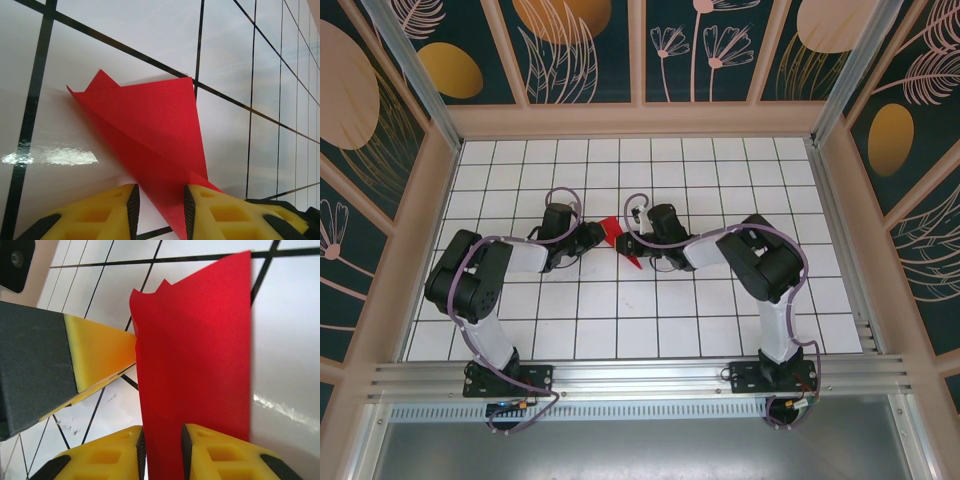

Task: Fold a paper plane with a square sheet of paper (pick it up from the middle)
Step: Fold the wing for the fifth time at the center of the table.

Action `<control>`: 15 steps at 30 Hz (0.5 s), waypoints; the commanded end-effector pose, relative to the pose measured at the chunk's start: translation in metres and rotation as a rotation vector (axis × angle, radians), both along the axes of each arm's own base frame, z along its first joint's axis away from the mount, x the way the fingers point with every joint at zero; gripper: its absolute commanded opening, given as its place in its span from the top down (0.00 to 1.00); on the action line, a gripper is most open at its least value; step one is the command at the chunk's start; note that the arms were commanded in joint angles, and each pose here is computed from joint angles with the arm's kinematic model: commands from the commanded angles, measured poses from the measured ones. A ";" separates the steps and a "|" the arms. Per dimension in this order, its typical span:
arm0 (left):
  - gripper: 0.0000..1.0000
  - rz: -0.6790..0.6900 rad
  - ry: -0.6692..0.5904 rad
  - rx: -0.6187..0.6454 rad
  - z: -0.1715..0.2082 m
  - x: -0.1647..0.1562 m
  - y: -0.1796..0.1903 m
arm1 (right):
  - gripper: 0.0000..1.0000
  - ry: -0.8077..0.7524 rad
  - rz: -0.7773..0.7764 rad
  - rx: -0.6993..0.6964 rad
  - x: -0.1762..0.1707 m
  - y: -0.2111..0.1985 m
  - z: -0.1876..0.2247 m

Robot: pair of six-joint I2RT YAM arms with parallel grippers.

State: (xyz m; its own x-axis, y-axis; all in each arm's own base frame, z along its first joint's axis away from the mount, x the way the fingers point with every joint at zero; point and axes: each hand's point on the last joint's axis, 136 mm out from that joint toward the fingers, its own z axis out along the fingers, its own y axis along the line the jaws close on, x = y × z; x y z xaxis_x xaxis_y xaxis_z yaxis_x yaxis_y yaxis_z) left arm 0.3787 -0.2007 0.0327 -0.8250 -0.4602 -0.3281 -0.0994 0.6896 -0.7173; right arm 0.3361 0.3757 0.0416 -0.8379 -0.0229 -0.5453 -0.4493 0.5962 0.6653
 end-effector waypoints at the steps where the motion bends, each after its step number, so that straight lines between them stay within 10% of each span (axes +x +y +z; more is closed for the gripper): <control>1: 0.69 -0.036 -0.002 -0.005 0.002 0.001 -0.008 | 0.69 -0.051 0.041 -0.059 0.004 0.001 -0.006; 15: 0.69 0.005 0.036 0.011 0.000 0.010 -0.007 | 0.50 -0.228 0.088 -0.244 0.000 0.002 -0.021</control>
